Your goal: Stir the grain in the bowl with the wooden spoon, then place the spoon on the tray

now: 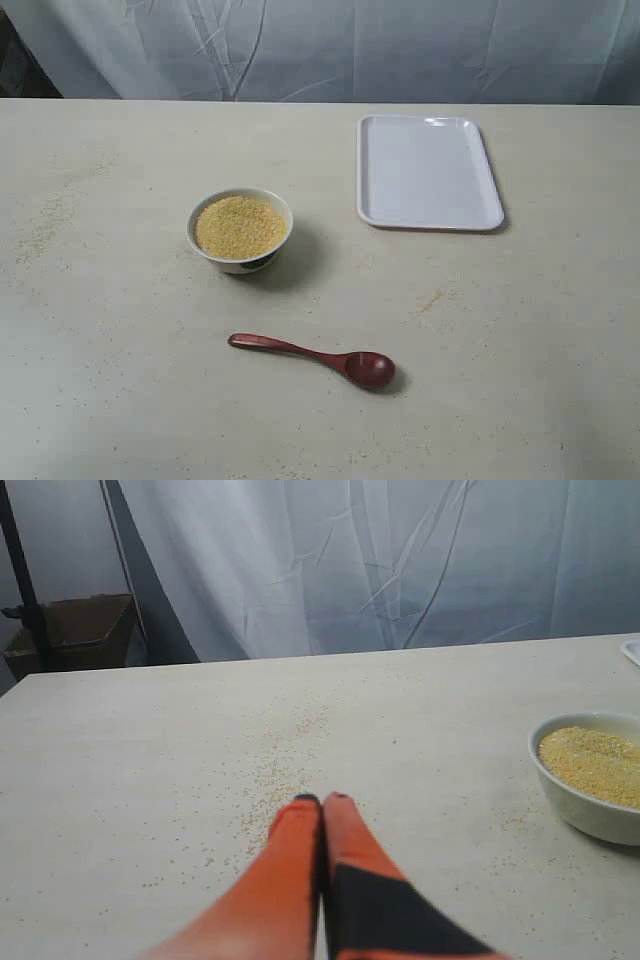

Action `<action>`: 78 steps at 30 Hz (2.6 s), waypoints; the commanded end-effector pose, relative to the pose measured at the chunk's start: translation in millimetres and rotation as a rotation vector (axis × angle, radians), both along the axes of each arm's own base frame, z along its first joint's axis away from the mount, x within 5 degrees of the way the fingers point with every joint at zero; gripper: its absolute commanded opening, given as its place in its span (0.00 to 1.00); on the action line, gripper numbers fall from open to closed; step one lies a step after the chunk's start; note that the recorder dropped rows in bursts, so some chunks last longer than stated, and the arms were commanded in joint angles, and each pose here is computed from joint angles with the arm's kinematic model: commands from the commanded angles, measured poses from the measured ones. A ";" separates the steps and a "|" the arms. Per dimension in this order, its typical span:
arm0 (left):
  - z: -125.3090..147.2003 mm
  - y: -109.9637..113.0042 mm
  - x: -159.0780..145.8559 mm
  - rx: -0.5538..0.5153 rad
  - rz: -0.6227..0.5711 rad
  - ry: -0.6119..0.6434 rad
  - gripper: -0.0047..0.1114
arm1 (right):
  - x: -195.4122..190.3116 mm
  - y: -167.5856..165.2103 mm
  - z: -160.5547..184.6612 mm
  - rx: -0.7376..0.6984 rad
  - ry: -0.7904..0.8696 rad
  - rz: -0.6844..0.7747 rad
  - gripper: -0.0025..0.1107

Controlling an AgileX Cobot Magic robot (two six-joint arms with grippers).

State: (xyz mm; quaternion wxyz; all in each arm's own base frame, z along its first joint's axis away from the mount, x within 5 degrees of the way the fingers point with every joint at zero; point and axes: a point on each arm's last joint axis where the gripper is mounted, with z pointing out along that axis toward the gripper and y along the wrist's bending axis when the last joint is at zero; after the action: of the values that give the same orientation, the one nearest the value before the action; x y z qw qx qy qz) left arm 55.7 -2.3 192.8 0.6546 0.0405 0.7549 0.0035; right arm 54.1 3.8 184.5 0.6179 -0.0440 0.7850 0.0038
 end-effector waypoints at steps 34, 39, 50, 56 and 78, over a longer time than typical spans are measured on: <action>0.7 -0.2 -0.1 -0.003 -0.004 -0.014 0.04 | 3.7 4.8 103.0 0.044 -0.185 0.044 0.02; 0.7 -0.2 -0.1 -0.003 -0.004 -0.014 0.04 | 32.6 11.1 116.2 0.012 0.215 0.103 0.02; 0.7 -0.2 -0.1 -0.003 -0.004 -0.014 0.04 | 111.8 19.8 62.3 0.018 0.739 0.128 0.02; 0.7 -0.2 -0.1 -0.003 -0.004 -0.014 0.04 | 157.4 69.5 49.1 -0.091 0.895 0.410 0.02; 0.7 -0.2 -0.1 -0.003 -0.004 -0.014 0.04 | 193.0 288.8 -32.8 -0.650 0.886 1.134 0.31</action>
State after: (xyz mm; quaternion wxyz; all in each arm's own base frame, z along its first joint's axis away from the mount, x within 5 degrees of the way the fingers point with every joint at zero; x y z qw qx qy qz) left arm 55.7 -2.3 192.8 0.6546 0.0405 0.7549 0.0035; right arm 244.0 286.0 153.9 0.0913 -0.5973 0.7885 0.1151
